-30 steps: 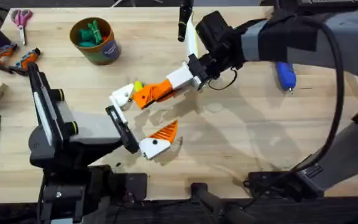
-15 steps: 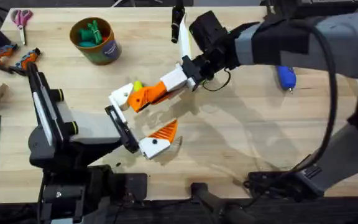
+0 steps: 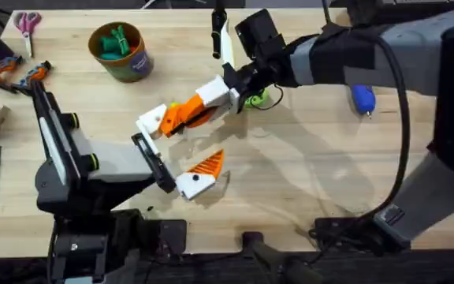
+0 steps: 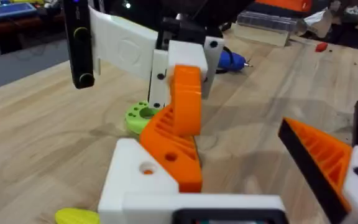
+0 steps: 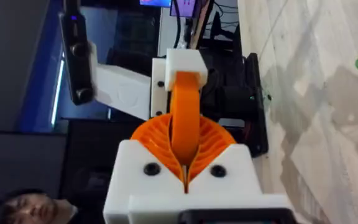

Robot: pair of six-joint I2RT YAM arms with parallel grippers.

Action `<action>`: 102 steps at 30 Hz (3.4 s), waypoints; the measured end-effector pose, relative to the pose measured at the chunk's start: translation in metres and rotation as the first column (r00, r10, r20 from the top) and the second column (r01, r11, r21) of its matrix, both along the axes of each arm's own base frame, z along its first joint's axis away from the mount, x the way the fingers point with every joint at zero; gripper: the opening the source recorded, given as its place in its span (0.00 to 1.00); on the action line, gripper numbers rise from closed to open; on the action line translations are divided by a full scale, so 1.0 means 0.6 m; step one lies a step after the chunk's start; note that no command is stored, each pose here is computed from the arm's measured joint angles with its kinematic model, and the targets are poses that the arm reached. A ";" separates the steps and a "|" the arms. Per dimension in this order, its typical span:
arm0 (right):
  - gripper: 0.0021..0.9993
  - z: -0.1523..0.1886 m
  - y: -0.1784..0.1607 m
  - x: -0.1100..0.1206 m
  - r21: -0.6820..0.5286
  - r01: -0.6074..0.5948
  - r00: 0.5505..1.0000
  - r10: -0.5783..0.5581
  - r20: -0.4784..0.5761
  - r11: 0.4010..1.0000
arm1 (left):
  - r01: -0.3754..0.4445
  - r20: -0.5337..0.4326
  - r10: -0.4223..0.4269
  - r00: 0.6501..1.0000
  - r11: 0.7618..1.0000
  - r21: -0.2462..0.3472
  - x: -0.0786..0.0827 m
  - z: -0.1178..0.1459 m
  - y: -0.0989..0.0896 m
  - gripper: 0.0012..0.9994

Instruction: Pick up the gripper from the table and insert it into the empty holder that is missing its gripper. Then pick up a screw, insert it into the mounting hole, and use the screwdriver to tighten it. Finally, clean up the table by picking up the vegetable and placing it into the bucket.

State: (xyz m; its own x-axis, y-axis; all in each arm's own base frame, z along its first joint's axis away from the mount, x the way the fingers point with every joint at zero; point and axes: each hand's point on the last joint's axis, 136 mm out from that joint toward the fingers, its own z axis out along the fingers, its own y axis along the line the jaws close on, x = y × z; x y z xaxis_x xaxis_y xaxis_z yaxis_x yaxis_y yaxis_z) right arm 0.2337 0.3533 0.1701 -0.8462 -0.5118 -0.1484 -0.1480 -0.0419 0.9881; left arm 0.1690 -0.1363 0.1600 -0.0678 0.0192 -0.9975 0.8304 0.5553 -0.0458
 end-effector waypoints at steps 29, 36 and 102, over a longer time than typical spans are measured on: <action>0.01 -0.009 0.034 -0.005 -0.062 0.018 1.000 -0.017 0.015 0.998 | -0.015 -0.019 0.014 1.000 1.000 -0.010 0.003 -0.001 0.002 0.99; 0.01 -0.005 0.043 0.003 -0.068 0.039 0.999 -0.037 0.024 0.997 | -0.043 -0.017 0.042 0.999 0.999 -0.009 0.010 0.000 0.008 0.99; 0.04 -0.009 0.053 0.007 -0.109 0.066 0.998 -0.067 0.002 0.992 | -0.058 -0.035 0.058 0.998 0.998 -0.018 0.013 -0.001 0.011 0.99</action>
State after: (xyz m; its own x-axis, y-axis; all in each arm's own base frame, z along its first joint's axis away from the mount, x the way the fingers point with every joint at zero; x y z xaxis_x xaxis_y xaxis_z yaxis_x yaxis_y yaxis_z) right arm 0.2380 0.3850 0.1644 -0.8790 -0.4675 -0.0937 -0.1456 0.0760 0.9864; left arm 0.1768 -0.1296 0.1593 -0.1022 -0.0048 -0.9948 0.7945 0.6013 -0.0845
